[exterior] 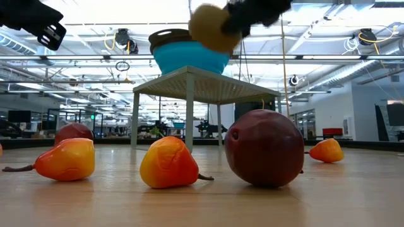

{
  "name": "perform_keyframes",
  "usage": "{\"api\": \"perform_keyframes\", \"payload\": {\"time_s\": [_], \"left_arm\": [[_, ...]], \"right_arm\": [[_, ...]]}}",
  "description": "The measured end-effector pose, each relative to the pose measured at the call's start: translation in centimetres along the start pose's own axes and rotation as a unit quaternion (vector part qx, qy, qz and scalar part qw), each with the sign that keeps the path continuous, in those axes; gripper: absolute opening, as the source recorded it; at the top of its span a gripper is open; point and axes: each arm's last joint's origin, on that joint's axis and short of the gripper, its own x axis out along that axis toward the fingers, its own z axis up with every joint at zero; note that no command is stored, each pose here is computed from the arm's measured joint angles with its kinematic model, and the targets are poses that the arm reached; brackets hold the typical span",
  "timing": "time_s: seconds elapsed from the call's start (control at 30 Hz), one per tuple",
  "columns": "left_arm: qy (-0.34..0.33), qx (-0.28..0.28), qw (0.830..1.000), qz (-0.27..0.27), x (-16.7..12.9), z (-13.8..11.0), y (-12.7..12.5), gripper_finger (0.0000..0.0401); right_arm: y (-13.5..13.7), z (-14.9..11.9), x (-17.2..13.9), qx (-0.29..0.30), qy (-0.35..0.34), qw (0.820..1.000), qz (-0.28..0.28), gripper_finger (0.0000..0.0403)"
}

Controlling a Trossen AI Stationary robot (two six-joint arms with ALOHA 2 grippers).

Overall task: Pick & Place Fruit
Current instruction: Put the brown kiwi into the blue strainer bowl on the shelf

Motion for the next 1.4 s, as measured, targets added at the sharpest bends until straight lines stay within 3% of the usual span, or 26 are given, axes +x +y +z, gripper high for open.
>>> {"api": "perform_keyframes", "payload": {"time_s": [0.3, 0.63, 0.8, 0.97, 1.13, 1.4], "left_arm": [[0.0, 0.007, 1.0, 0.0, 0.0, 0.0, 0.0, 0.0012], [-0.001, 0.001, 1.0, -0.001, 0.0, 0.0, 0.0, 0.0003], [-0.001, -0.002, 1.0, -0.001, 0.0, 0.0, 0.0, 0.0012], [-0.001, -0.009, 1.0, -0.001, 0.0, 0.0, 0.0, 0.0013], [-0.001, -0.015, 1.0, -0.001, 0.0, 0.0, 0.0, 0.0002], [-0.001, -0.015, 1.0, -0.001, 0.0, 0.0, 0.0, 0.0013]], "right_arm": [[-0.4, 2.3, -2.0, 0.063, -0.103, 0.992, -0.031, 0.0224], [-0.2, 3.9, -2.8, 0.109, -0.187, 0.976, -0.01, 0.0224], [-0.2, 4.1, -2.9, 0.194, -0.198, 0.961, 0.009, 0.0224], [-0.7, 4.9, -3.3, 0.318, -0.239, 0.916, 0.051, 0.0224], [-1.3, 6.0, -4.0, 0.42, -0.287, 0.851, 0.128, 0.0224], [-2.3, 7.1, -5.2, 0.51, -0.318, 0.761, 0.244, 0.0224]]}}
